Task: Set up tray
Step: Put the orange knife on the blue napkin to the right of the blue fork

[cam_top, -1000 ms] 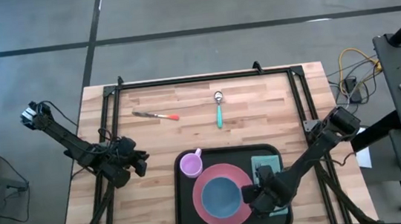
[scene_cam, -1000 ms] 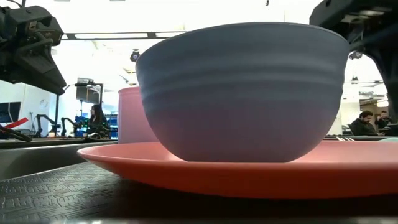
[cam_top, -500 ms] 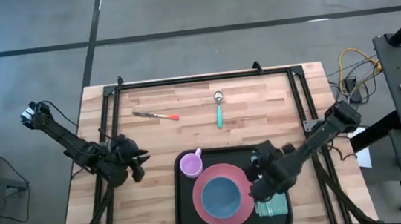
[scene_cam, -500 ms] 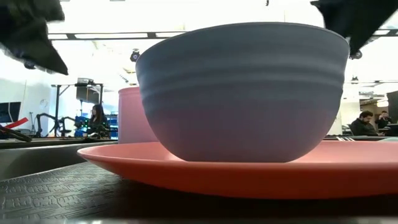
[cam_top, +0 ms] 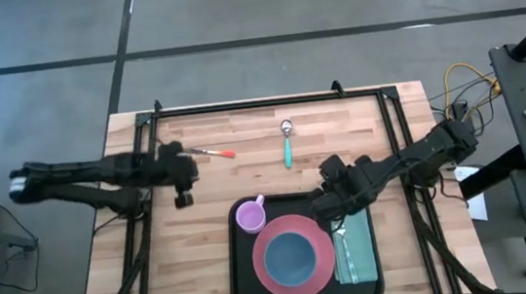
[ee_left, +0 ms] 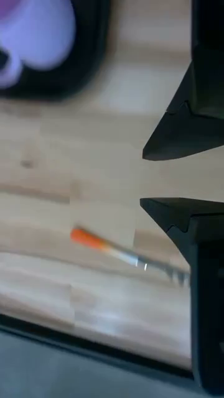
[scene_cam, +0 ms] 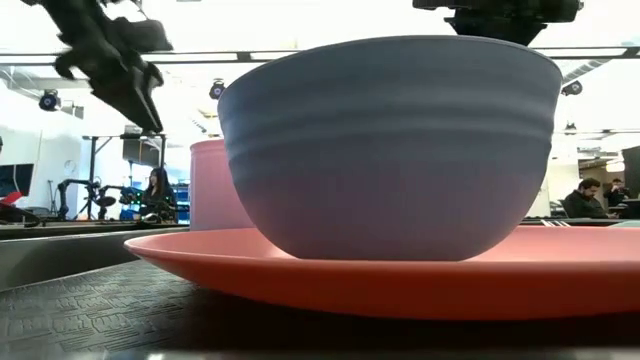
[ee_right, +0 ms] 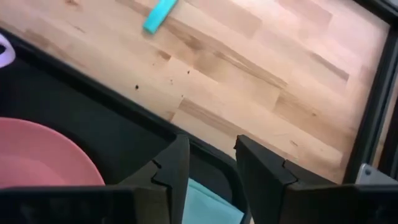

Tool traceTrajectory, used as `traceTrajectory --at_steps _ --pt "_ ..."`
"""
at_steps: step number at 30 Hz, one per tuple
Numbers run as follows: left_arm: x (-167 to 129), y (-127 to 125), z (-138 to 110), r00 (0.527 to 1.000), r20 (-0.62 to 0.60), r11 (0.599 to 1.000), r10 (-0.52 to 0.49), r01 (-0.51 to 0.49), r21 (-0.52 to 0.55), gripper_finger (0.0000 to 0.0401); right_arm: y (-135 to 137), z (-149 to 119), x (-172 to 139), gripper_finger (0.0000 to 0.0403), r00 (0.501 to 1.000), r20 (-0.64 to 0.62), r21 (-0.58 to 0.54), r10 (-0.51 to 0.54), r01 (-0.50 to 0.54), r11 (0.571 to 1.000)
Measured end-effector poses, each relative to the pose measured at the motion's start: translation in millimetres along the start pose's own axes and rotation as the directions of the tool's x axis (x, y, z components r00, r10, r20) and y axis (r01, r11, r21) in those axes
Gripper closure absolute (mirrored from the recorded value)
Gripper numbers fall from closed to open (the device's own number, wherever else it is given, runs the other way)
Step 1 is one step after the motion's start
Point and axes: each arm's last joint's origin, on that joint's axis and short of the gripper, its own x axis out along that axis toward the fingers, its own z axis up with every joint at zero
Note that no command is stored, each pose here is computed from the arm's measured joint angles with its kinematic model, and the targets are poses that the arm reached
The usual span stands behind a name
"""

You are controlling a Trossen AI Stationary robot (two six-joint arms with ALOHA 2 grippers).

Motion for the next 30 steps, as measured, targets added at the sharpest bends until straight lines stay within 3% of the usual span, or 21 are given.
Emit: traceTrajectory --at_steps 8,14,17,23,30 --pt "52.6 54.4 8.4 0.995 -0.071 0.996 -0.069 0.073 0.051 0.0313 -0.2 1.9 1.0 0.0285 1.0 -0.003 -0.017 0.0 0.0 1.0" --pt "105.0 67.4 -2.3 0.953 -0.281 0.976 -0.109 0.157 0.154 0.0313 0.2 1.9 1.0 0.0289 1.0 -0.003 0.013 0.004 -0.004 1.0" --pt "123.3 72.3 -4.9 0.943 -0.326 0.976 -0.072 0.134 0.171 0.0313 0.3 1.9 1.0 0.0289 1.0 -0.004 0.017 0.005 -0.005 1.0" --pt "128.9 84.1 -0.7 0.961 -0.277 0.975 0.03 0.034 0.222 0.031 0.5 1.8 1.0 0.0291 1.0 -0.008 0.018 0.007 -0.007 1.0" --pt "133.6 99.9 -5.0 0.971 -0.238 0.983 0.014 0.03 0.178 0.0261 0.4 1.6 1.7 0.0293 1.0 -0.006 0.015 0.004 -0.004 1.0"
